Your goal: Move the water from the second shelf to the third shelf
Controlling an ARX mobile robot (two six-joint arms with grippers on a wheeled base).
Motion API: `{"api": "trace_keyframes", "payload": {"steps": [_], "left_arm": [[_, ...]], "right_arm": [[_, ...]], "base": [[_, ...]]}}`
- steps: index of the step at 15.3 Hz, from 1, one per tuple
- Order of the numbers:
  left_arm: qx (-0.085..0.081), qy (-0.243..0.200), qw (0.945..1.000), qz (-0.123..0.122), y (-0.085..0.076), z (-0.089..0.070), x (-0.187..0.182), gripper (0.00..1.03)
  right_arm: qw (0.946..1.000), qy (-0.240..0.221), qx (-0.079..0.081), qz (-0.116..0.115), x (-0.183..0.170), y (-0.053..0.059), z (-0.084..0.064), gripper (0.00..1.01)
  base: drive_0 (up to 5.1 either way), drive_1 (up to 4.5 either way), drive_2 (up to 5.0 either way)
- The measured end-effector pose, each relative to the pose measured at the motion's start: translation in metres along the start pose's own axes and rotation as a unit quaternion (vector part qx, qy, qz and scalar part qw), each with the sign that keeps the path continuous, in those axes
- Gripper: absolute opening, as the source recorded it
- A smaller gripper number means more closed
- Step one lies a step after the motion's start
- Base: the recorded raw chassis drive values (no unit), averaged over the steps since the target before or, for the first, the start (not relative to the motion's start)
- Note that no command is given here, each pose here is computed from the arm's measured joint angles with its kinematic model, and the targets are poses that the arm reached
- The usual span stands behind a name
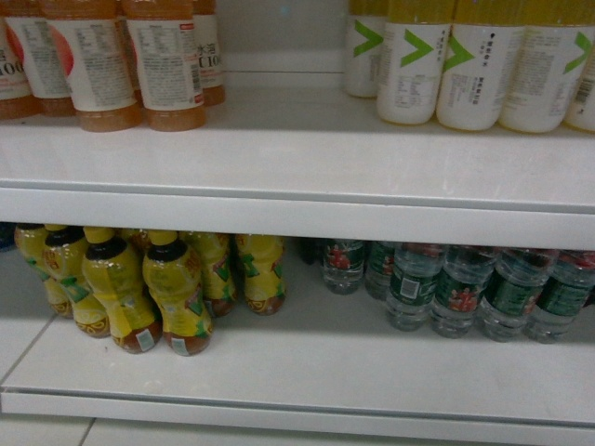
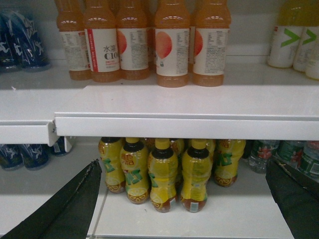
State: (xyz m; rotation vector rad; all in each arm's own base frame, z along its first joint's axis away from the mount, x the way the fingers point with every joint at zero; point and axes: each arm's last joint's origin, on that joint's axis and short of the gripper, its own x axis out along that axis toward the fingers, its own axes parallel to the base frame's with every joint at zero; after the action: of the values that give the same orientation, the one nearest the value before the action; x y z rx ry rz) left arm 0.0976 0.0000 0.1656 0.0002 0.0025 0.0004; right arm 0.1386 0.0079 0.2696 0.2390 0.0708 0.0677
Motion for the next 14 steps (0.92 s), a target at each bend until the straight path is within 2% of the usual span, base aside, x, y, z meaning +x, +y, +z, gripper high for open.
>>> {"api": "trace_keyframes", "payload": {"steps": [14], "left_arm": [[0.0,0.0,1.0,0.0,0.0,0.0001,0.0,0.98]], "right_arm": [[1.0,0.0,0.0,-0.001,0.0,-0.0001,-0.0001,0.42]], "base": [[-4.5,2.22,2.2]]}}
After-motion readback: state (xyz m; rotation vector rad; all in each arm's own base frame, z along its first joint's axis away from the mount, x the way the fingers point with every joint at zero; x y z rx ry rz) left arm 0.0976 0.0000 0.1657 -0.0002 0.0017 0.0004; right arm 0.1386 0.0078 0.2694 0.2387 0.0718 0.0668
